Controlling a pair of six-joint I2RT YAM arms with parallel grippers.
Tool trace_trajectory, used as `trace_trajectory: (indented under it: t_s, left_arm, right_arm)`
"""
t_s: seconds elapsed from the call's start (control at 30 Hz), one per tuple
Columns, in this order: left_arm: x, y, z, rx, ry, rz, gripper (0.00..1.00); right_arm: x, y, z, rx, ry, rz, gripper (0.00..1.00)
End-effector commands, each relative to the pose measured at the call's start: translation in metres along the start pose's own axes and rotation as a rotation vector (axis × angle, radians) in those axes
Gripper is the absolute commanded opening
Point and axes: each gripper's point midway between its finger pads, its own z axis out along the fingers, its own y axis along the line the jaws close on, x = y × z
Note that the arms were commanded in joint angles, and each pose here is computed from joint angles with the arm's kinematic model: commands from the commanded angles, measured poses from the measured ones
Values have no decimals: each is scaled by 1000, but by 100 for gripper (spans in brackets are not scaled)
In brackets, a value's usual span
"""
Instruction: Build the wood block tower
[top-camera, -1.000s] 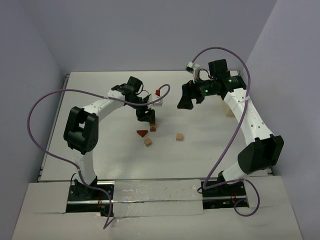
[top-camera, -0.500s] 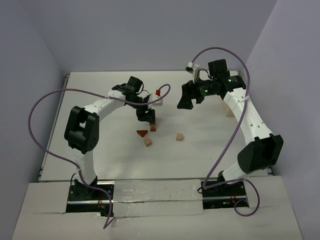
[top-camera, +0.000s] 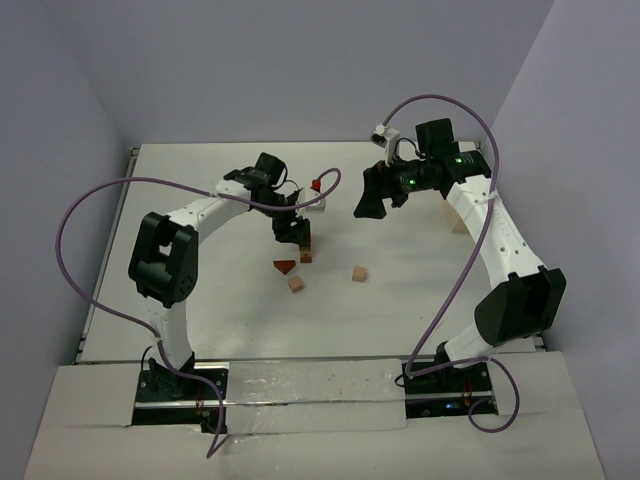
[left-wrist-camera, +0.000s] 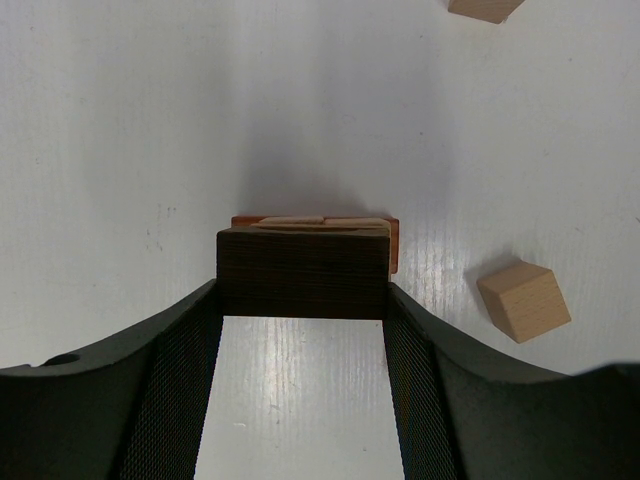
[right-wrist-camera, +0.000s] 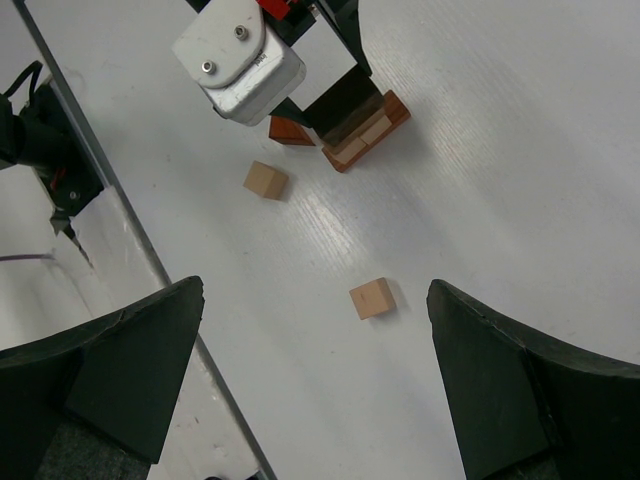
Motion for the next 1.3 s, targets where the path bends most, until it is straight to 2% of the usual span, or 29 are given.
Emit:
trace_trajectory:
  t_s: [0.0,0.17,0.23,0.27,0.5,0.67,0.77,0.83,1.03,1.13,1.27]
  left_arm:
    - [-13,1,-10,1,-27,29,59]
    - [-13,0,-10,2,-27,31,77]
    - [-16,-1,-12,1,-37,35,97]
    - [-18,-2,-14,2,-42,34,99]
    - [-49,-1,-39,-29,-97,66,99]
    - [-89,-4,-85,-105,-168,95,99]
    - [-101,-4,-116,-191,-211,58,99]
    - [-104,-7,-133,-229,-236,27,99]
    - [-83,-23,-205,-375,-366,-154,99]
    - [-64,-35,-216,-385,-404,-239,99]
    - [-45,-51,-205,-365,-412,-292,99]
  right_arm:
    - [-6,2,-5,-10,-13,-10,100]
    - [-6,2,-4,-12,-13,-9,100]
    - [-6,3,-4,-14,-13,-10,100]
    - [-6,3,-4,-14,-13,-11,100]
    - [-8,4,-5,-15,-18,-13,100]
    - [-7,2,-8,11,-20,-33,100]
    - [1,-4,-10,52,-10,-75,99]
    - [20,-11,-6,75,33,-105,92]
    - [73,-28,1,129,145,-283,59]
    - [104,-42,17,161,255,-352,50]
    - [130,-44,40,124,360,-387,36]
